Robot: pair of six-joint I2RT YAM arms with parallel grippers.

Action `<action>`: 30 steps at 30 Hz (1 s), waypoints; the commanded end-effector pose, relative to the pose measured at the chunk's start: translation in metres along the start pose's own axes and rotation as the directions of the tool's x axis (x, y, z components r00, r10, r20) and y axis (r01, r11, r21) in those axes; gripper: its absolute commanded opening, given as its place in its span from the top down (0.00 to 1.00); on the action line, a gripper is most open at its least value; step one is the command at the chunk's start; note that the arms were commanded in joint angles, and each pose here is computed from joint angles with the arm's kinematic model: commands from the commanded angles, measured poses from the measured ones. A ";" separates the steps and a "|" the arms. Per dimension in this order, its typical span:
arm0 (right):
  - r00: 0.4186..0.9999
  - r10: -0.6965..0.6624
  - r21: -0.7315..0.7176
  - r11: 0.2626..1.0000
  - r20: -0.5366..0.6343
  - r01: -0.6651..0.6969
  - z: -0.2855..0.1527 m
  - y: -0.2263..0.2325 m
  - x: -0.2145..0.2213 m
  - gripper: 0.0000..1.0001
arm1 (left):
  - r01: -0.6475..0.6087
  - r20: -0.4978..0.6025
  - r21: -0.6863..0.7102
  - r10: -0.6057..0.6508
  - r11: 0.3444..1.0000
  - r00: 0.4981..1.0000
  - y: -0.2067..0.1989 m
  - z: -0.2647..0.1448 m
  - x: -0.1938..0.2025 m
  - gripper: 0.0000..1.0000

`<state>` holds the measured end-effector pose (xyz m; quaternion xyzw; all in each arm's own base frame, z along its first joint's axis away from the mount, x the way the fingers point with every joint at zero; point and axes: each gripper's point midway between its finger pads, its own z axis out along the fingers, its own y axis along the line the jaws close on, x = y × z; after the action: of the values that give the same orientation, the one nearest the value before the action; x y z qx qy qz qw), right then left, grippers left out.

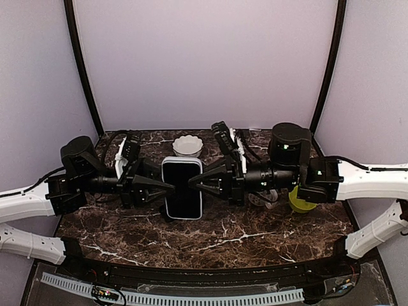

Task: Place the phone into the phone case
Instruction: Pass from the left arm to the right, then pass from the right arm to the left, then press the corner of the phone case at the bottom right corner of the phone case.

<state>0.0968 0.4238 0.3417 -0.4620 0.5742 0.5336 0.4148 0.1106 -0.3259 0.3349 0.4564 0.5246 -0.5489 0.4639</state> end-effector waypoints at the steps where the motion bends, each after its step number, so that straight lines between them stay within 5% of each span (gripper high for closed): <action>1: 0.977 -0.068 -0.063 0.995 0.203 0.082 -0.020 0.027 -0.074 1.00 | -0.020 0.004 -0.005 0.020 1.000 1.000 0.000 0.005 -0.006 0.61; 5: 0.973 -0.079 -0.072 0.993 0.218 0.097 -0.022 0.030 -0.082 1.00 | -0.011 -0.015 0.009 0.011 1.000 1.000 -0.003 0.009 -0.001 0.73; 8: 0.971 -0.083 -0.071 0.992 0.222 0.101 -0.023 0.031 -0.084 1.00 | -0.016 -0.022 0.011 0.016 1.000 1.000 -0.004 0.010 0.000 0.95; 12: 0.976 -0.070 -0.060 0.995 0.208 0.084 -0.022 0.028 -0.077 1.00 | -0.019 -0.011 -0.005 0.019 1.000 1.000 -0.004 0.008 -0.002 1.00; 15: 0.984 -0.037 -0.036 0.998 0.175 0.044 -0.017 0.019 -0.064 0.67 | -0.030 0.028 -0.021 0.031 0.999 0.999 -0.004 0.005 -0.011 1.00; 18: 0.990 0.004 -0.026 1.000 0.139 -0.001 -0.011 0.012 -0.045 0.54 | -0.037 0.072 -0.032 0.040 0.999 0.997 -0.005 0.001 -0.021 1.00; 27: 0.991 0.081 -0.040 0.996 0.105 -0.077 -0.002 0.004 -0.017 0.53 | -0.045 0.115 -0.047 0.050 0.998 0.992 -0.005 -0.002 -0.032 1.00; 30: 0.991 0.089 -0.047 0.995 0.098 -0.085 0.002 0.003 -0.013 0.73 | -0.037 0.121 -0.037 0.041 0.999 0.992 -0.006 -0.001 -0.033 1.00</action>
<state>0.0971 0.4231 0.3492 -0.4269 0.5744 0.5684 0.4059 0.1153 -0.3301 0.3363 0.4356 0.5405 -0.5389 0.4772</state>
